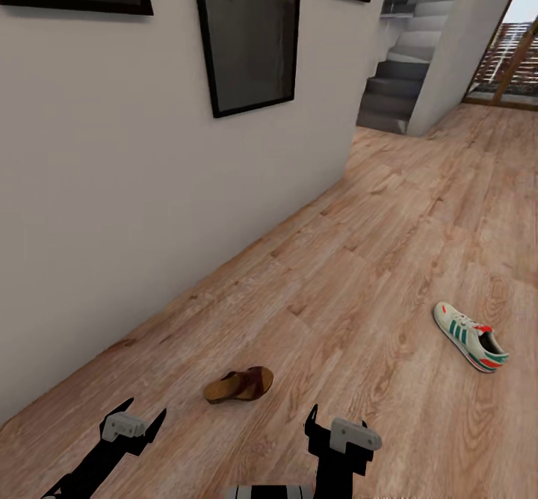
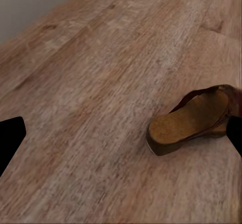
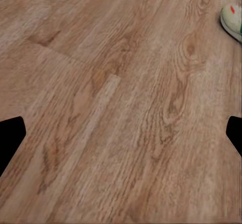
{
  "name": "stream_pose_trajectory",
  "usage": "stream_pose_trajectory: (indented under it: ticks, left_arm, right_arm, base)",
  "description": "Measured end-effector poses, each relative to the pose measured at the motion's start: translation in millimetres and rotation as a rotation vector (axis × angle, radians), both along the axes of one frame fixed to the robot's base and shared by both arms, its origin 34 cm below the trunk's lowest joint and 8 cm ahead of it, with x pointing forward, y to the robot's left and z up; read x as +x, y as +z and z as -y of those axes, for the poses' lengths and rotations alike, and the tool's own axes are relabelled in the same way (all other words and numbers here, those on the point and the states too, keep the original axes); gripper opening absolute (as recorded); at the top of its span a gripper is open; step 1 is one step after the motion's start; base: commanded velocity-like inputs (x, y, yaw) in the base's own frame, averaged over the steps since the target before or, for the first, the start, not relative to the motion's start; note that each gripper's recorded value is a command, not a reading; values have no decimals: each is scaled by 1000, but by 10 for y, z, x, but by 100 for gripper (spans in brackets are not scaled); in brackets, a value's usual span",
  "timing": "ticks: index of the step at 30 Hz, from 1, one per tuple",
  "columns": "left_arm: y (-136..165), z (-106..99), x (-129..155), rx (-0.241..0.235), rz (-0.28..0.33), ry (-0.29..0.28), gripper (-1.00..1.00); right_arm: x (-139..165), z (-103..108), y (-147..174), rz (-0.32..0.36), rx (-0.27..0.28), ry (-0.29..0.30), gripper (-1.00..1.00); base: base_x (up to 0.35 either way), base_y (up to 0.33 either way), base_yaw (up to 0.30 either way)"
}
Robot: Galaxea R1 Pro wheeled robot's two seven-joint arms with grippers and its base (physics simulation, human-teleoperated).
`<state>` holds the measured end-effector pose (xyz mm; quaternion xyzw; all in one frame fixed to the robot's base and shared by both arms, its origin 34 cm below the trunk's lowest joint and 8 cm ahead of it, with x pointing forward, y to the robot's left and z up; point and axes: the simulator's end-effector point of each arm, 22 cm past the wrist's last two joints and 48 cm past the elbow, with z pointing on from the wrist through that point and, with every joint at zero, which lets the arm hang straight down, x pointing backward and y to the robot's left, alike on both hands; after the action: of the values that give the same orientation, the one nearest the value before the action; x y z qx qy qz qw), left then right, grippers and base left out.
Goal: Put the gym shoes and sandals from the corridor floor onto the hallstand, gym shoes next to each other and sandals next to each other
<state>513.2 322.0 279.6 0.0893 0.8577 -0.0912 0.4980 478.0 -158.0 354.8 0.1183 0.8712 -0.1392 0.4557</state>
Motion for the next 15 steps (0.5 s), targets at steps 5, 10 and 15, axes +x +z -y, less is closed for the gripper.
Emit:
stream_pose_trajectory:
  ticks: [5, 10, 15]
  left_arm:
    - [0, 1, 0, 0, 0, 0, 100]
    - [0, 1, 0, 0, 0, 0, 100]
    - [1, 1, 2, 0, 0, 0, 100]
  right_arm:
    - [2, -1, 3, 2, 1, -1, 100]
    - [2, -1, 3, 3, 2, -1, 100]
    - [2, 0, 3, 3, 2, -1, 100]
  base:
    - [0, 0, -288]
    - [0, 0, -288]
    - [0, 0, -288]
